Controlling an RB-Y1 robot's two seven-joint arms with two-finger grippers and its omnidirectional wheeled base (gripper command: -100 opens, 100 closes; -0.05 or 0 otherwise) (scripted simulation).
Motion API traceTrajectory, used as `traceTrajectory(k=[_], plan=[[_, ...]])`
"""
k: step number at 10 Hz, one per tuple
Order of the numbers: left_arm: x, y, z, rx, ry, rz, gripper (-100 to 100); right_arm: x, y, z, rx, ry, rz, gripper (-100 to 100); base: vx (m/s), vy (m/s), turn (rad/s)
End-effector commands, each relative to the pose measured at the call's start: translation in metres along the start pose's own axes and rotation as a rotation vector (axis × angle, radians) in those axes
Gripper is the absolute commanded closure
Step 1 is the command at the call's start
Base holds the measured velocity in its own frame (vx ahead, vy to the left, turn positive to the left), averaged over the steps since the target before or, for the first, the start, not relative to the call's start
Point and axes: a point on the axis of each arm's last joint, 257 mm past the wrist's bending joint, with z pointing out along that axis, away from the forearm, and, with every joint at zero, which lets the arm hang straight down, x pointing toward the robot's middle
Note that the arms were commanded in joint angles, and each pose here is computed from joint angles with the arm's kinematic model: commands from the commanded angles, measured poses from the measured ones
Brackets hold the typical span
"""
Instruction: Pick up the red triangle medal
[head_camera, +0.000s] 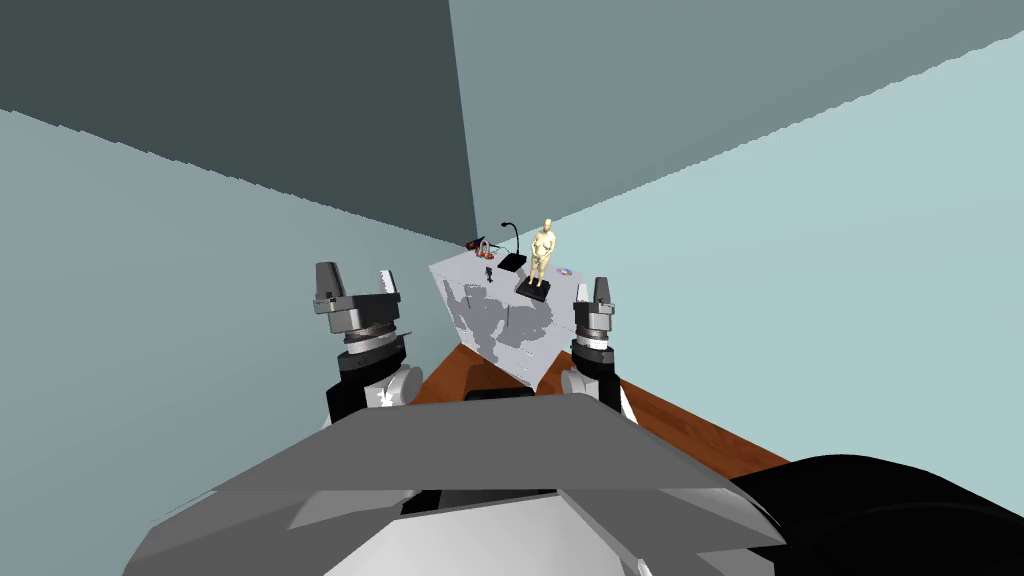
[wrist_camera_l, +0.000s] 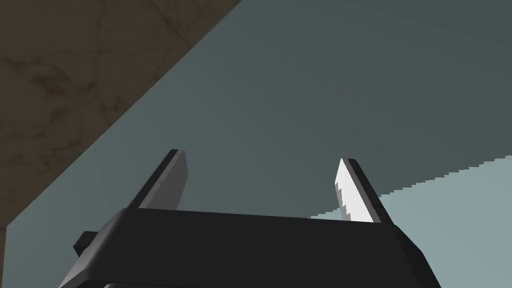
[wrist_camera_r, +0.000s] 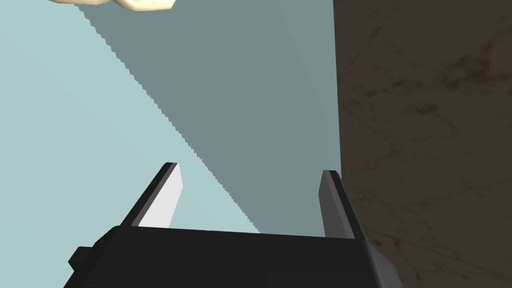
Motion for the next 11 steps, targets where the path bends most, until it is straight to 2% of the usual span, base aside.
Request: traceTrajectory(k=[1, 6, 11], plan=[[0.004, 0.003, 0.000, -0.006, 0.039, 0.020, -100, 0.000, 0.000, 0.000, 0.000, 0.000, 0.000, 0, 0.000, 0.000, 0.000], [0.011, 0.025, 0.004, -0.029, 0.165, 0.143, -100, 0.000, 0.000, 0.000, 0.000, 0.000, 0.000, 0, -0.003, 0.006, -0.002], [0.004, 0.055, 0.011, -0.048, 0.235, 0.307, -100, 0.000, 0.000, 0.000, 0.000, 0.000, 0.000, 0, -0.001, 0.009, -0.020]])
